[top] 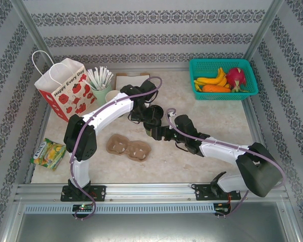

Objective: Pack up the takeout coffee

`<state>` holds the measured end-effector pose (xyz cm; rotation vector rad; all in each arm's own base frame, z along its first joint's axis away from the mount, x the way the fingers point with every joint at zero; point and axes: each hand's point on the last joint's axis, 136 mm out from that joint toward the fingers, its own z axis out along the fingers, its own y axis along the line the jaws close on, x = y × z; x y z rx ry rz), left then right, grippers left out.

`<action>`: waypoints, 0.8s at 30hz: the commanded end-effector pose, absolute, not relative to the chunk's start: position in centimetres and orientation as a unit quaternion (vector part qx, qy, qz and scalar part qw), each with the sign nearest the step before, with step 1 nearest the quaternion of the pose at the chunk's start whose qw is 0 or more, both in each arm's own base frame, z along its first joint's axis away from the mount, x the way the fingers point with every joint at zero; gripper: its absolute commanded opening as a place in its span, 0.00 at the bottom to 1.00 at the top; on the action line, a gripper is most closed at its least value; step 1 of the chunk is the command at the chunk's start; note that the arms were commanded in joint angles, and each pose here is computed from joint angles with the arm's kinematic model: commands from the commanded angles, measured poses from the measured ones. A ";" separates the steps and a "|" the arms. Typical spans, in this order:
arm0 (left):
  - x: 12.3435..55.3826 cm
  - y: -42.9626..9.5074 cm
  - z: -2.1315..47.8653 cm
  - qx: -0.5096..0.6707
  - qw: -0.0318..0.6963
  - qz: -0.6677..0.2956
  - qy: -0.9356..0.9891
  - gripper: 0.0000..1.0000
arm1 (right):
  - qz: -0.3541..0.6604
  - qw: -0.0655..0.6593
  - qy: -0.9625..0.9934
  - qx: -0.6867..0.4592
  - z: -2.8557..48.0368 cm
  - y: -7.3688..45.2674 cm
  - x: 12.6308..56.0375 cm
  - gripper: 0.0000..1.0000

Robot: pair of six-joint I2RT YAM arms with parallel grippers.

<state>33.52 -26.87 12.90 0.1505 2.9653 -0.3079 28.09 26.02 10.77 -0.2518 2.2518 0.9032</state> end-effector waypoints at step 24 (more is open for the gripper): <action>30.7 -25.8 6.4 0.091 -0.005 -0.030 0.995 0.00 | 0.212 0.342 0.915 -0.009 4.9 18.2 29.0 0.76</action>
